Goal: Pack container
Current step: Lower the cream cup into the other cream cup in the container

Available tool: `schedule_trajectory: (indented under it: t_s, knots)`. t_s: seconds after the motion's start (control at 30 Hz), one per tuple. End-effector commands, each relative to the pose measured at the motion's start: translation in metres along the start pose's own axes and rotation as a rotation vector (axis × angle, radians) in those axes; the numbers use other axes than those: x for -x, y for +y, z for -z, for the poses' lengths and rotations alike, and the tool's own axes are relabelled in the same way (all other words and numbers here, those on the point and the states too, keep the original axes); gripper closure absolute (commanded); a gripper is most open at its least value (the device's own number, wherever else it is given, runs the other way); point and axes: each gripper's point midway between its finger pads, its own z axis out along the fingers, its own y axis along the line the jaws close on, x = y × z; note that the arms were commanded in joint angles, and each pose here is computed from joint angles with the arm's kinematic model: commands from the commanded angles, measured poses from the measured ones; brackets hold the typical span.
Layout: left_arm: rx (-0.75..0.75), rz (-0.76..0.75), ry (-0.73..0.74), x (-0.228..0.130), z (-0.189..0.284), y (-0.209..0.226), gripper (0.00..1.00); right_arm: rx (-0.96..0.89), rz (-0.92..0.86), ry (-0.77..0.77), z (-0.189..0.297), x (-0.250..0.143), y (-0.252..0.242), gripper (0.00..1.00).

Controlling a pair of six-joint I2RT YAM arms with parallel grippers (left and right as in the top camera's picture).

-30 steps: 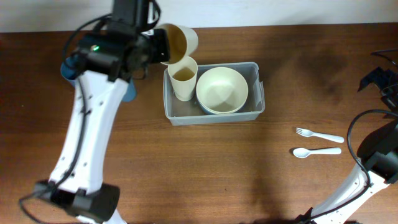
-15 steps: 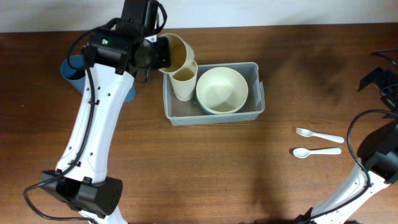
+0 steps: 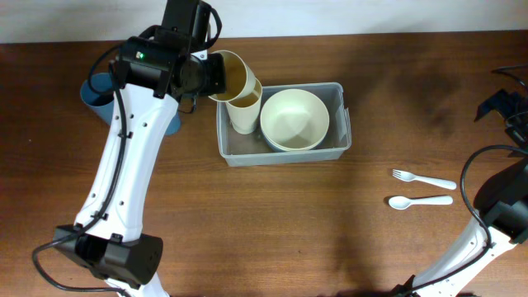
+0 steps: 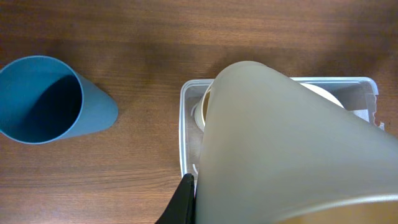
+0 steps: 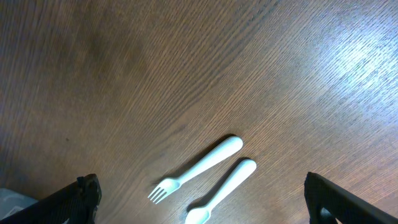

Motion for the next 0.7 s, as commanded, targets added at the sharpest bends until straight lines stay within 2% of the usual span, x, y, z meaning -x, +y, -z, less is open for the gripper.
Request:
schedule_trajectory:
  t_s: [0.0, 0.4, 0.57, 0.67]
  knots:
    - [0.016, -0.016, 0.016, -0.0003, -0.0098, 0.0018, 0.98, 0.009, -0.007, -0.029, 0.0134, -0.0026, 0.0010, 0.01]
    - [0.019, -0.017, 0.020, -0.0006, -0.0119, 0.0021, 0.97, 0.009, -0.007, -0.029, 0.0134, -0.0026, 0.0010, 0.01]
    - [0.019, -0.017, 0.020, -0.0005, -0.0119, 0.0022, 0.86, 0.009, -0.007, -0.029, 0.0134, -0.0026, 0.0010, 0.01]
    - [0.019, -0.017, 0.019, -0.0004, -0.0119, 0.0022, 0.85, 0.009, -0.007, -0.029, 0.0134, -0.0026, 0.0010, 0.01]
